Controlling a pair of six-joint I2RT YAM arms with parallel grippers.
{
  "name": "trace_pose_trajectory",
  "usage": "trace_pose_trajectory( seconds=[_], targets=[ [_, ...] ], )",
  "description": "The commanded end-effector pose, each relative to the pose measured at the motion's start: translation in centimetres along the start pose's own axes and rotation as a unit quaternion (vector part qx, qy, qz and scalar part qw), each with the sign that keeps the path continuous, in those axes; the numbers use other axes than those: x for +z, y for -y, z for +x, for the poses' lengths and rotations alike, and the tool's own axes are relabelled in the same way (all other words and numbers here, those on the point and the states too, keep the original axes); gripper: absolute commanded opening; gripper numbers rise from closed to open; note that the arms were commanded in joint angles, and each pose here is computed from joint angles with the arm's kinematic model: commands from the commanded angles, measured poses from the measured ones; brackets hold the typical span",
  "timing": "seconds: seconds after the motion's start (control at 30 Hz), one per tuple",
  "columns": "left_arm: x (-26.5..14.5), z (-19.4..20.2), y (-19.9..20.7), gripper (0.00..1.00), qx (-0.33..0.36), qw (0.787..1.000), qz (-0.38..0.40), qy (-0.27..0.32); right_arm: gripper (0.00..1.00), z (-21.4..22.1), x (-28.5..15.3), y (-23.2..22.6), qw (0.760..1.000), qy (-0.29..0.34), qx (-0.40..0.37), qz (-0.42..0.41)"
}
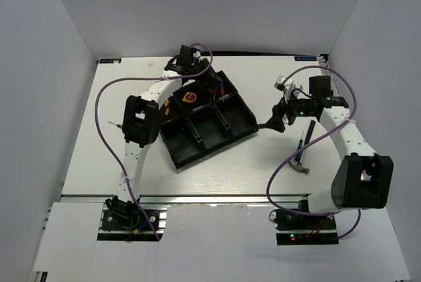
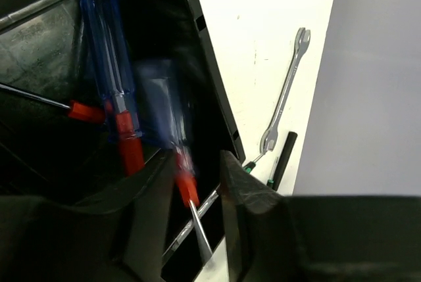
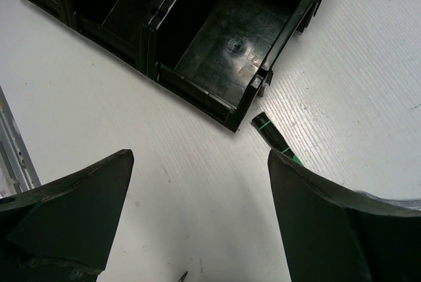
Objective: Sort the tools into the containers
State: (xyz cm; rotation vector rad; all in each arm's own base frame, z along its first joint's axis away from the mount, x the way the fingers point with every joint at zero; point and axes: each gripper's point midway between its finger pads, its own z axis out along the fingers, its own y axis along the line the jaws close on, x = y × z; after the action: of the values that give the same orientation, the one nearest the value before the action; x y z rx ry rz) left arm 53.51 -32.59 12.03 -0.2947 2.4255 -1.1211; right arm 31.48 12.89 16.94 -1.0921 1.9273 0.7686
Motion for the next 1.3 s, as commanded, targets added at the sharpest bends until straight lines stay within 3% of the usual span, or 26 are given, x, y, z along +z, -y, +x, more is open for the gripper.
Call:
trace_pose_trajectory(
  seconds=[0.0,0.33,0.47,0.57,0.77,0.83,0.93,0.97,1.1,1.27],
  targets=[
    [-1.6,-1.3,3.0,0.46,0.023,0.999,0.025,0.021,0.89,-1.0,-0.5,0.2,1.0,0.007,-0.008,0.005],
    [-4.9,-3.4,6.2,0.47,0.055,0.996,0.045,0.057,0.89,-1.4,-0.9,1.0,1.0,0.003,0.008,0.016],
    [-10.5,-5.2,8.5,0.47,0.11,0.987,0.051,0.103,0.89,-1.2,-0.9,2.1,0.999,-0.011,0.028,0.036],
    [-14.2,-6.3,7.8,0.51,0.147,0.979,0.025,0.142,0.89,-0.6,-1.6,3.7,0.996,-0.02,0.049,0.07],
    [-24.4,-6.6,1.1,0.59,0.131,0.967,-0.037,0.216,0.89,1.3,-1.4,4.8,0.992,-0.057,0.072,0.083],
    [-27.0,-4.8,-1.8,0.62,0.113,0.965,-0.053,0.23,0.89,1.7,-1.1,4.7,0.994,-0.064,0.064,0.064],
    [-30.8,-3.4,-7.5,0.68,0.066,0.958,-0.096,0.26,0.89,2.4,-0.9,3.8,0.998,-0.064,-0.018,0.015],
    [-32.2,-3.4,-9.4,0.69,0.047,0.955,-0.108,0.272,0.89,2.7,-0.7,3.9,0.994,-0.065,-0.086,-0.001],
    [-33.8,-0.4,-14.5,0.7,0.0,0.954,-0.136,0.266,0.89,4.3,-0.1,3.2,0.973,-0.073,-0.208,-0.063],
    [-34.7,1.0,-17.7,0.7,-0.033,0.95,-0.163,0.266,0.89,5.7,1.2,5.4,0.962,-0.091,-0.241,-0.09]
  ],
)
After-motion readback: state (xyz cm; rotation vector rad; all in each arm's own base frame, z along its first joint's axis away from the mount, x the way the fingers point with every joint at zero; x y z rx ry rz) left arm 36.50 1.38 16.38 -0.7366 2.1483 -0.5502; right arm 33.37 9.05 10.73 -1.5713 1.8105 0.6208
